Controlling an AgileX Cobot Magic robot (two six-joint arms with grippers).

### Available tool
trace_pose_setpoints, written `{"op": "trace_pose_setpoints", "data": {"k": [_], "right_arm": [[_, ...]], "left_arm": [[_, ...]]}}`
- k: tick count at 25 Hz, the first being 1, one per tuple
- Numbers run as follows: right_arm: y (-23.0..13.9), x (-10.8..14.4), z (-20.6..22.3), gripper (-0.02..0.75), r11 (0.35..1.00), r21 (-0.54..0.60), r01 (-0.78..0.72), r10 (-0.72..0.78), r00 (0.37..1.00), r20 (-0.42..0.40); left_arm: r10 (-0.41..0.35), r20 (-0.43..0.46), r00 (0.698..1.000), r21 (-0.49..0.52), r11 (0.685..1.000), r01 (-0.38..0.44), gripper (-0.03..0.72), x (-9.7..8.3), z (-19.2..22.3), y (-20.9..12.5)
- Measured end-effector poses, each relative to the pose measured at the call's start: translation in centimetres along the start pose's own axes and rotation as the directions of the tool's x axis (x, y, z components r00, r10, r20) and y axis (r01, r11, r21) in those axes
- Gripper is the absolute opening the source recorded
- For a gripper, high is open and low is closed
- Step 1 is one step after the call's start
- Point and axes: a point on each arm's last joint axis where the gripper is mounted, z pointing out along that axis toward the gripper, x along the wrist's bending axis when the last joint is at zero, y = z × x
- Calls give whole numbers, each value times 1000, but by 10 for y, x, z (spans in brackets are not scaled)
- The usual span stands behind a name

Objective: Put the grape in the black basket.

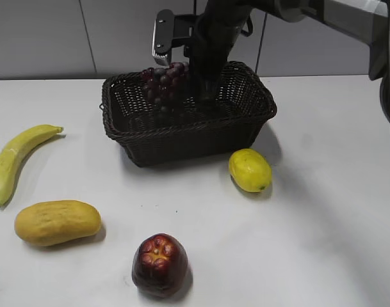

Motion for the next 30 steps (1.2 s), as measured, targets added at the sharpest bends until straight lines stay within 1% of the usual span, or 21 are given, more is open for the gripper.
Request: {"op": "trace_pose_setpoints", "data": {"k": [2,3,7,8,10,12,14,16,19,22,23,25,27,28,30], "right_arm": [[-1,4,3,249,1000,-5,-14,13,1000,-22],[-2,6,6,285,1000,1,-15,15,999,-34],[-8,14,9,563,999,23,-22,23,997,-67],[-8,14,7,611,999,26,-31,33,997,-67],[-8,13,-2,646,998,36,-48,50,997,-50],[-7,8,-19,650,996,37,-82,82,996,-18],[-9,0,-40,648,986,29,-165,165,986,22],[-16,-11,-69,643,960,1,-281,280,957,69],[-44,-29,-113,610,878,-33,-477,477,868,139],[-79,-39,-153,571,754,-47,-655,650,736,190],[-90,-41,-168,566,696,-55,-716,710,673,206],[-107,-41,-192,559,554,-53,-831,816,530,232],[-124,-37,-214,557,437,-27,-899,870,415,266],[-132,-37,-222,556,390,-27,-920,886,367,284],[-144,-34,-237,555,317,-56,-947,909,286,304]], "left_arm": [[0,0,1000,0,1000,0,217,0,0,0],[0,0,1000,0,1000,0,217,0,0,0],[0,0,1000,0,1000,0,217,0,0,0],[0,0,1000,0,1000,0,217,0,0,0],[0,0,1000,0,1000,0,217,0,0,0],[0,0,1000,0,1000,0,217,0,0,0],[0,0,1000,0,1000,0,217,0,0,0],[0,0,1000,0,1000,0,217,0,0,0],[0,0,1000,0,1000,0,217,0,0,0],[0,0,1000,0,1000,0,217,0,0,0],[0,0,1000,0,1000,0,217,0,0,0],[0,0,1000,0,1000,0,217,0,0,0],[0,0,1000,0,1000,0,217,0,0,0],[0,0,1000,0,1000,0,217,0,0,0],[0,0,1000,0,1000,0,217,0,0,0]]}}
